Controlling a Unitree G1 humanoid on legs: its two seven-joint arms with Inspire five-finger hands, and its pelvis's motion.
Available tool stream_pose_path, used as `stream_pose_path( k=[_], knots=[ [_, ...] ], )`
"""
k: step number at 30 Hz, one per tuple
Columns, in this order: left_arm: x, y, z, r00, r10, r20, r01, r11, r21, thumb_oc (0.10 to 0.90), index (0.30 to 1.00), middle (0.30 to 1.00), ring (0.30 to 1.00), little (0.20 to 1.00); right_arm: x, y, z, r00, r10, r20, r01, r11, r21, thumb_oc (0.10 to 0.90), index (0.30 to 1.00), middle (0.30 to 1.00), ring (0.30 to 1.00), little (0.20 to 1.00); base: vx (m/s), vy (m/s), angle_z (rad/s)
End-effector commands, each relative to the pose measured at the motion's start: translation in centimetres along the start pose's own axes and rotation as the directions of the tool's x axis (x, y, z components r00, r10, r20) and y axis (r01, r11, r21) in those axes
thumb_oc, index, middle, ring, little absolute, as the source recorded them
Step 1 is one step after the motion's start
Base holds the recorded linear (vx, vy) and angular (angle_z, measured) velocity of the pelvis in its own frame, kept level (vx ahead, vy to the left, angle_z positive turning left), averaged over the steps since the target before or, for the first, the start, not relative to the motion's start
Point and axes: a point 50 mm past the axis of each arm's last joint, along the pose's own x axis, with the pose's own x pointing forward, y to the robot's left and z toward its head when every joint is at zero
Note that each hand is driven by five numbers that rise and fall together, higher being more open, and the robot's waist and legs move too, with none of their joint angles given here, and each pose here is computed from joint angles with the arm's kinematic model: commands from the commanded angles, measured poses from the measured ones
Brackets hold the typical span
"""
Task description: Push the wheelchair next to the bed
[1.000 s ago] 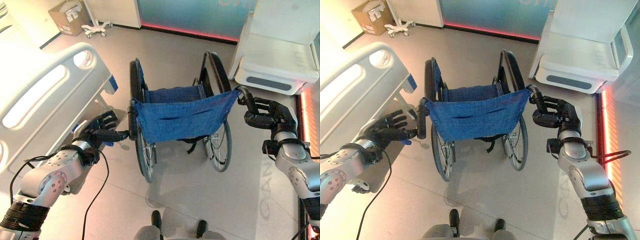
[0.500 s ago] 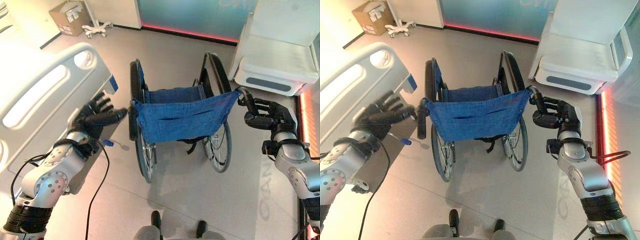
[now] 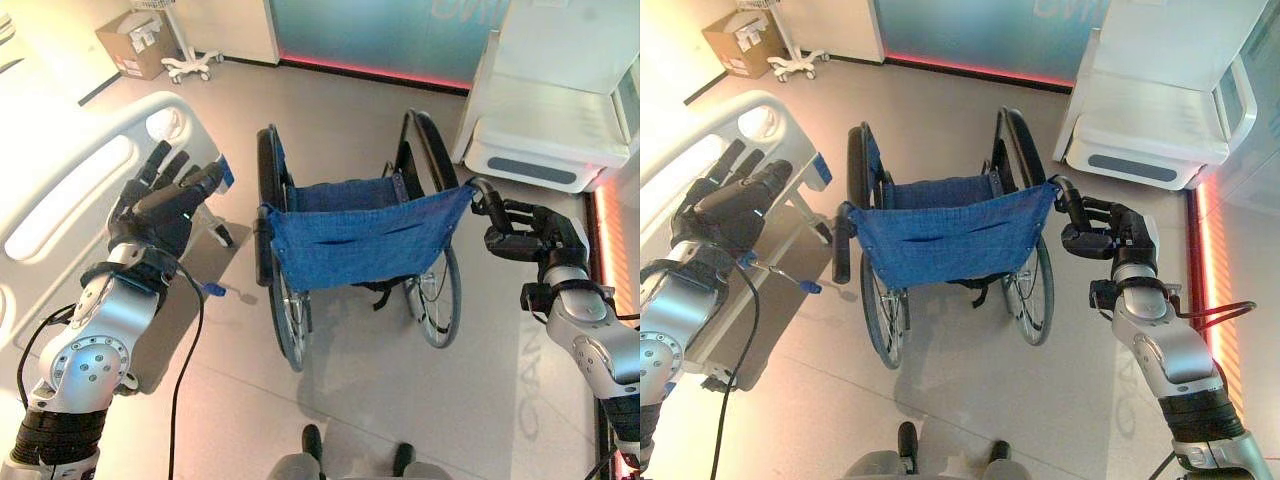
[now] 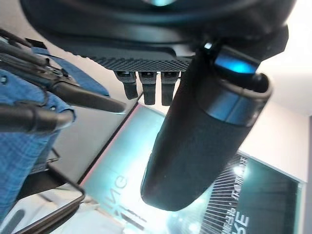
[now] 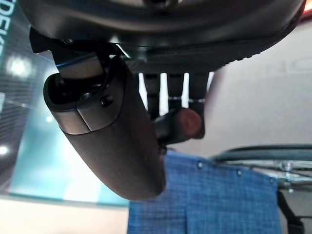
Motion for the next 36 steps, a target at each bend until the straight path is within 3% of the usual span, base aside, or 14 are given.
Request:
stream_pose_path(
  k=[1,7,18,34,35,36],
  knots=[
    [-0.1,-2.4,2.3,0.993,-0.087,0.086,0.079,0.993,0.087,0.8,0.9,0.9,0.9,0.9,-1.2,1.9,5.9,0.955,0.111,0.275,-0.102,0.994,-0.046,0.4,0.3,0.3,0.3,0.3,0.0,0.0,0.0],
    [0.5,-1.7,0.8,0.997,-0.076,-0.02,0.078,0.979,0.19,0.8,0.9,0.9,0.9,0.9,-1.1,1.8,5.9,0.954,0.113,0.278,-0.103,0.993,-0.05,0.4,0.3,0.3,0.3,0.3,0.0,0.0,0.0],
    [0.8,-0.8,-1.3,0.962,-0.122,-0.245,0.222,0.87,0.44,0.8,0.9,0.9,0.9,0.9,-1.3,1.5,6.3,0.946,0.111,0.305,-0.1,0.994,-0.054,0.4,0.3,0.3,0.3,0.3,-0.01,-0.001,0.0],
    [0.7,0.0,-3.3,0.922,-0.061,-0.383,0.219,0.896,0.386,0.8,0.9,0.9,0.9,0.9,-1.3,1.7,6.1,0.943,0.115,0.311,-0.102,0.993,-0.058,0.4,0.3,0.3,0.3,0.3,0.0,0.0,0.0],
    [0.7,0.0,-3.3,0.922,-0.058,-0.382,0.213,0.902,0.375,0.742,0.813,0.813,0.813,0.813,-1.3,1.7,6.1,0.944,0.116,0.309,-0.103,0.993,-0.059,0.4,0.3,0.3,0.3,0.3,0.0,0.0,0.0],
    [0.7,0.0,-3.3,0.922,-0.058,-0.382,0.21,0.905,0.369,0.595,0.592,0.592,0.592,0.592,-1.3,1.8,6.1,0.944,0.117,0.309,-0.104,0.993,-0.06,0.4,0.3,0.3,0.3,0.3,0.0,0.0,0.0]
  ],
)
